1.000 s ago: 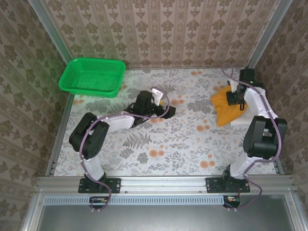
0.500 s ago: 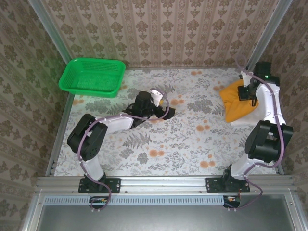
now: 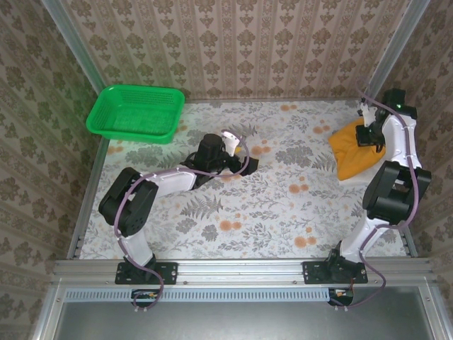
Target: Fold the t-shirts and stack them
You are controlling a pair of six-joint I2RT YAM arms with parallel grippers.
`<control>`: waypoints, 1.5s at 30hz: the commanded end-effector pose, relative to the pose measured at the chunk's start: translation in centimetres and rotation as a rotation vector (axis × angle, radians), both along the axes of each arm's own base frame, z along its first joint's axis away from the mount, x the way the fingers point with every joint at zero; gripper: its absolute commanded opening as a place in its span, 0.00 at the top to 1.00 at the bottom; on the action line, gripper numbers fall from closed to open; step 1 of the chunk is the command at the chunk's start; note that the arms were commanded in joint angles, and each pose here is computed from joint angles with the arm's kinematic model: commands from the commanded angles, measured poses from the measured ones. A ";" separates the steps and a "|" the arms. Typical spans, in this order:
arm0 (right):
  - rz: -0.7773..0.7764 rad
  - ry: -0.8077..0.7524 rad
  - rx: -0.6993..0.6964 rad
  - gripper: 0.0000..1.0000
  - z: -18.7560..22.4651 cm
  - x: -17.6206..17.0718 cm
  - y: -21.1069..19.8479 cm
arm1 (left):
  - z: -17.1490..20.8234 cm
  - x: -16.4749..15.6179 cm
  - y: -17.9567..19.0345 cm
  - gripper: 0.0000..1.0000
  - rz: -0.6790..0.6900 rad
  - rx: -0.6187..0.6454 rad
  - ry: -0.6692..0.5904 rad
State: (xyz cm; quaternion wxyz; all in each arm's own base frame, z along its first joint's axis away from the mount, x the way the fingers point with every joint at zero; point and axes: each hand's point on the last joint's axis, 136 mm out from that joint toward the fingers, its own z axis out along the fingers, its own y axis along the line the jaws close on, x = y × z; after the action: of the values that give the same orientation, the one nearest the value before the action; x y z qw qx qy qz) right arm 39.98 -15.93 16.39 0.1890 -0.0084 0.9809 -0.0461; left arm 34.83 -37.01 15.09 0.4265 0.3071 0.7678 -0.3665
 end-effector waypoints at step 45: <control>-0.400 -0.131 0.164 0.09 -6.8 1.7 1.3 | 1.7 1.2 15.9 0.00 0.382 0.198 -0.164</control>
State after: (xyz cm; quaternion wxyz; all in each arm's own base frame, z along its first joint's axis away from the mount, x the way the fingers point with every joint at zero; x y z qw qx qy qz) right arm 40.90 -15.43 8.71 0.2036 0.1746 0.9623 -0.0451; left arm 36.08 -24.20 16.74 0.5155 0.2238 0.7985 -0.2156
